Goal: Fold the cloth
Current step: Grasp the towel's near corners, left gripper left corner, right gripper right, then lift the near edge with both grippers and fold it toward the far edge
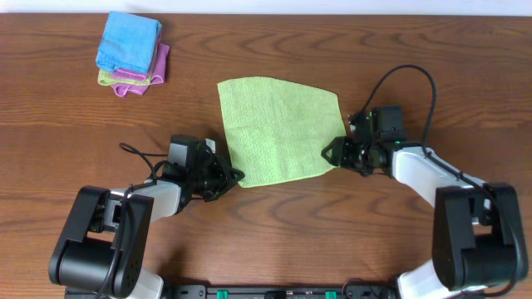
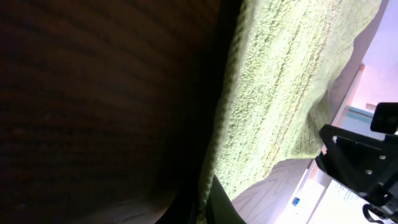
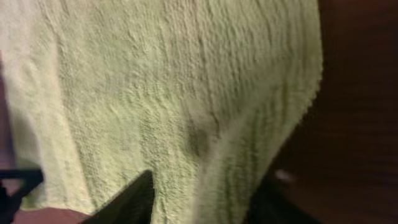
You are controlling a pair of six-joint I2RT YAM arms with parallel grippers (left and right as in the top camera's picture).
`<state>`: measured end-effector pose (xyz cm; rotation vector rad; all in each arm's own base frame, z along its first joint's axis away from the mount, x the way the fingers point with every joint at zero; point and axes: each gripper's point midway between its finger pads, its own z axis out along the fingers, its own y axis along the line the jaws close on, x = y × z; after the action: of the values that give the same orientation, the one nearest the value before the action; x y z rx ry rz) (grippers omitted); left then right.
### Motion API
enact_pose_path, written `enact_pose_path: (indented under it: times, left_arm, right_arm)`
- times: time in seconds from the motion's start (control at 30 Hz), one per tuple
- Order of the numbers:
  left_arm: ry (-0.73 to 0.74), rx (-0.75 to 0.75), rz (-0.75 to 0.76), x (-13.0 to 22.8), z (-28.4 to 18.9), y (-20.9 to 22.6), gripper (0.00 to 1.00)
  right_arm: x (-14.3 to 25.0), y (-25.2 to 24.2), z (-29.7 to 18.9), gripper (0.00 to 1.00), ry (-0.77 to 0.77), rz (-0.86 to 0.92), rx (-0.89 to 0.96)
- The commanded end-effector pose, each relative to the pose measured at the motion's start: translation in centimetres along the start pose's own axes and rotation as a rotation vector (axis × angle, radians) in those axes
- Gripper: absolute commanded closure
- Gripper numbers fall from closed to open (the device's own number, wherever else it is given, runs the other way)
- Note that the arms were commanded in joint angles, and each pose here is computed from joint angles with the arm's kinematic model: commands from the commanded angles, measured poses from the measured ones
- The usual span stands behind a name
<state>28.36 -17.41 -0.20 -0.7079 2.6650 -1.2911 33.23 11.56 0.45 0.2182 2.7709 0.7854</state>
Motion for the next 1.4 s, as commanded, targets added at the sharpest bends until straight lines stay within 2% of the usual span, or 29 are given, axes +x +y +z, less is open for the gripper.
enact_pose_path:
  times: [0.0, 0.03, 0.1, 0.3, 0.43, 0.53, 0.67, 0.87, 1.13, 1.37]
  left_arm:
    - [-0.008, 0.007, 0.017, -0.1, -0.5, 0.1, 0.94]
    - [-0.011, 0.008, 0.014, -0.2, -0.5, 0.1, 0.94]
    - [-0.014, 0.014, 0.008, -0.5, -0.7, 0.1, 0.94]
    - [-0.003, 0.11, 0.047, -1.5, -1.8, -2.7, 0.94]
    - [-0.05, 0.223, 0.129, -3.9, -3.9, -8.9, 0.94]
    - [-0.129, 0.278, 0.181, -6.6, -5.6, -13.2, 0.94]
    - [-0.336, 0.199, 0.199, -11.9, -7.9, -16.3, 0.94]
    - [-0.446, 0.213, 0.293, -16.6, -9.0, -21.1, 0.94]
    - [-0.494, 0.241, 0.338, -21.7, -8.5, -24.2, 0.95]
    - [-0.503, 0.279, 0.45, -22.6, -10.0, -27.7, 0.94]
  right_arm:
    - [3.0, -1.0, 1.5, 0.69, 0.089, 0.033, 0.029]
    - [3.0, -1.0, 1.5, 0.76, 0.088, 0.03, 0.028]
    - [2.8, -0.9, 1.5, 0.99, 0.083, 0.027, 0.026]
    - [0.3, 1.5, -0.2, 0.99, -0.001, -0.027, -0.022]
    - [-3.5, 6.8, -4.9, 0.99, -0.157, -0.123, -0.122]
    - [-7.0, 10.2, -8.9, 0.99, -0.306, -0.201, -0.138]
    - [-12.6, 12.9, -12.5, 0.99, -0.476, -0.273, -0.101]
    - [-18.3, 14.8, -11.6, 0.99, -0.518, -0.327, -0.097]
    - [-25.4, 16.3, -12.2, 0.99, -0.63, -0.368, -0.064]
    - [-26.2, 16.5, -12.6, 0.99, -0.631, -0.375, -0.058]
